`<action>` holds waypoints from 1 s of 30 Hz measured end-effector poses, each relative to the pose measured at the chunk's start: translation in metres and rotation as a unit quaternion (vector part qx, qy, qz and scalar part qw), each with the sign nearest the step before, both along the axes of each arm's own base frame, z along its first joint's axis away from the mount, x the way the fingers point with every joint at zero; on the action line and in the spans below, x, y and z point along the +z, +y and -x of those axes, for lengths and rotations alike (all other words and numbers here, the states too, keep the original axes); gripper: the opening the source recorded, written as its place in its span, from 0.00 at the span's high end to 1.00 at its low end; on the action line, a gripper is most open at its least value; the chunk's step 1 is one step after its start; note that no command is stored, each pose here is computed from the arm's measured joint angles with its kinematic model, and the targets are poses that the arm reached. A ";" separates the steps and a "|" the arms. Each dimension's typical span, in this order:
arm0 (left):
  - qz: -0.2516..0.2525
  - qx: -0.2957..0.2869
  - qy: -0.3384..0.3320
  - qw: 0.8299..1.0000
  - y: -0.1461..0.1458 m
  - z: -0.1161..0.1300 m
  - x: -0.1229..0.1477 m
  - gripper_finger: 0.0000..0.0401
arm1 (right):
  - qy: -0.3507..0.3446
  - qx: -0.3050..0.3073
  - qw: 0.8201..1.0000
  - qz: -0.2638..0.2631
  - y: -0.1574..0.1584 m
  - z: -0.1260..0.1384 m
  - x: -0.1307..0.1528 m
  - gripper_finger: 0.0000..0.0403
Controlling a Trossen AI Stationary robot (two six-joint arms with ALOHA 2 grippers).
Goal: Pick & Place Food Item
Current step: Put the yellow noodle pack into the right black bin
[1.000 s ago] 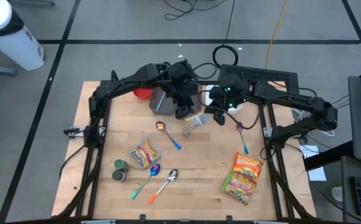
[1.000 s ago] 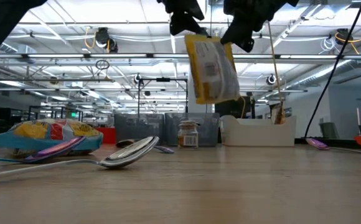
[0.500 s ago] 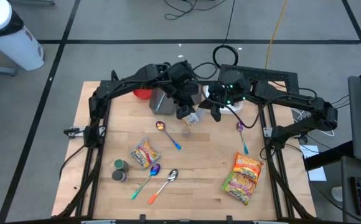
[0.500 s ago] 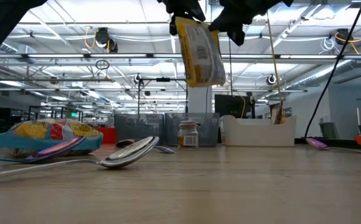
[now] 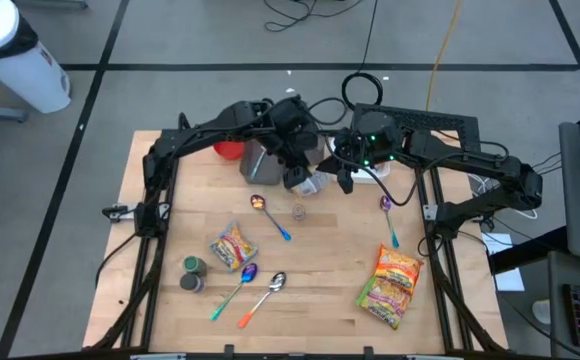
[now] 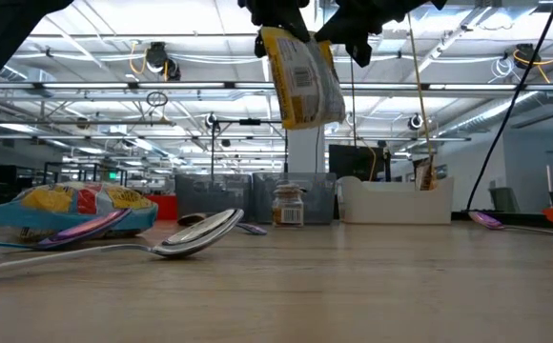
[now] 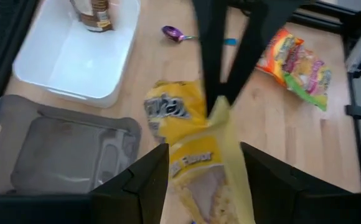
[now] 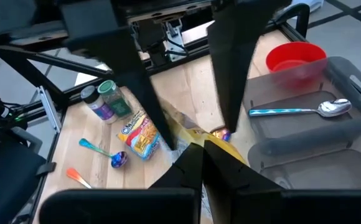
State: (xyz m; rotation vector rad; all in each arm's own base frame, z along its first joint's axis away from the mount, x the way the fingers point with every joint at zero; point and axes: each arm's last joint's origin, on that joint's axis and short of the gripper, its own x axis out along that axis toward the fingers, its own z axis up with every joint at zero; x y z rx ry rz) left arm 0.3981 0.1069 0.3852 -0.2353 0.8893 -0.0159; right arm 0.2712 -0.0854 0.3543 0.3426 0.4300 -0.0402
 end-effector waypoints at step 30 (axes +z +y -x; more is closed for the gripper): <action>-0.029 -0.036 -0.002 0.999 0.001 0.001 0.000 0.99 | 0.000 0.002 1.000 -0.001 0.000 0.000 0.000 0.99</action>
